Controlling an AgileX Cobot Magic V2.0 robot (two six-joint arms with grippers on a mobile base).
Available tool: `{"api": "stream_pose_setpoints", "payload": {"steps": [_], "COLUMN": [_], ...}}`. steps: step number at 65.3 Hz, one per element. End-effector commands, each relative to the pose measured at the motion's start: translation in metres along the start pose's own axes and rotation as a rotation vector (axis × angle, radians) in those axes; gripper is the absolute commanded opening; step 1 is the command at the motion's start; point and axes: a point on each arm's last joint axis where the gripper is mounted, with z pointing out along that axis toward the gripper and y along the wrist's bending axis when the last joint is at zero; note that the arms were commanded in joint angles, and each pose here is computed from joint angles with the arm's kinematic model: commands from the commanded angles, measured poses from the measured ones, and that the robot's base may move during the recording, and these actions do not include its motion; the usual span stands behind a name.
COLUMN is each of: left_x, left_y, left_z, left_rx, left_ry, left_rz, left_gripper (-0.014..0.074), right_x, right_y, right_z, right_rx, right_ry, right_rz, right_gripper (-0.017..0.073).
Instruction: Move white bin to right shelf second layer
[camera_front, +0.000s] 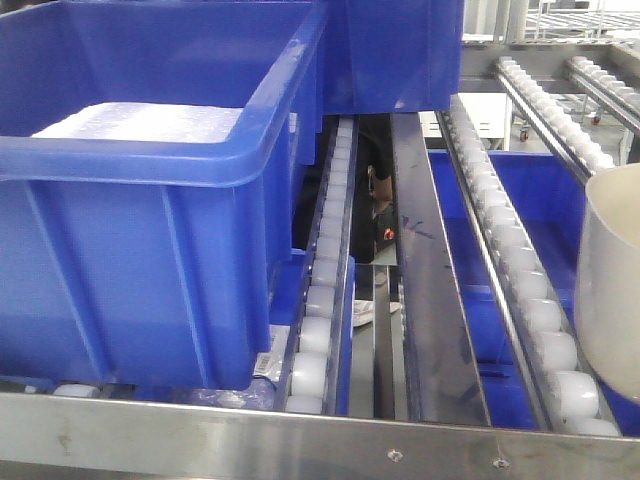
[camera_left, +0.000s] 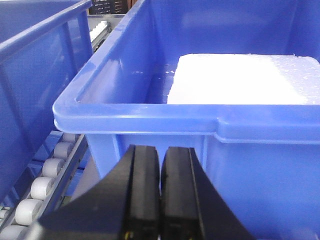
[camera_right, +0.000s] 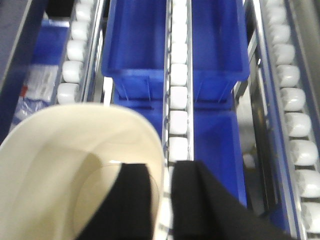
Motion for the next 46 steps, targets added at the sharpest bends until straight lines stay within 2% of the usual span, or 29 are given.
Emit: {"api": "stream_pose_setpoints", "payload": {"steps": [1,5,22,46], "left_x": [0.004,0.004,0.004,0.004], "left_y": [0.000,0.000,0.000,0.000], "left_z": [0.001,0.001,0.001,0.001], "left_rx": [0.003,0.003,0.003,0.003], "left_ry": [-0.065,-0.065,-0.065,-0.065], "left_rz": [-0.003,-0.003,-0.003,-0.003], "left_gripper": [0.0085,0.0085,0.0085,0.0085], "right_x": [-0.008,0.000,0.022,0.027], "right_y": [0.000,-0.001,-0.001,-0.001], "right_z": [-0.016,-0.022,-0.050,-0.056], "right_rx": [0.011,0.012,0.020,0.016], "right_ry": [-0.168,-0.196,-0.406,-0.423], "right_rz": [-0.014,-0.015,-0.018,-0.018], "right_gripper": [0.0086,0.0043,0.0052,0.0052]}}
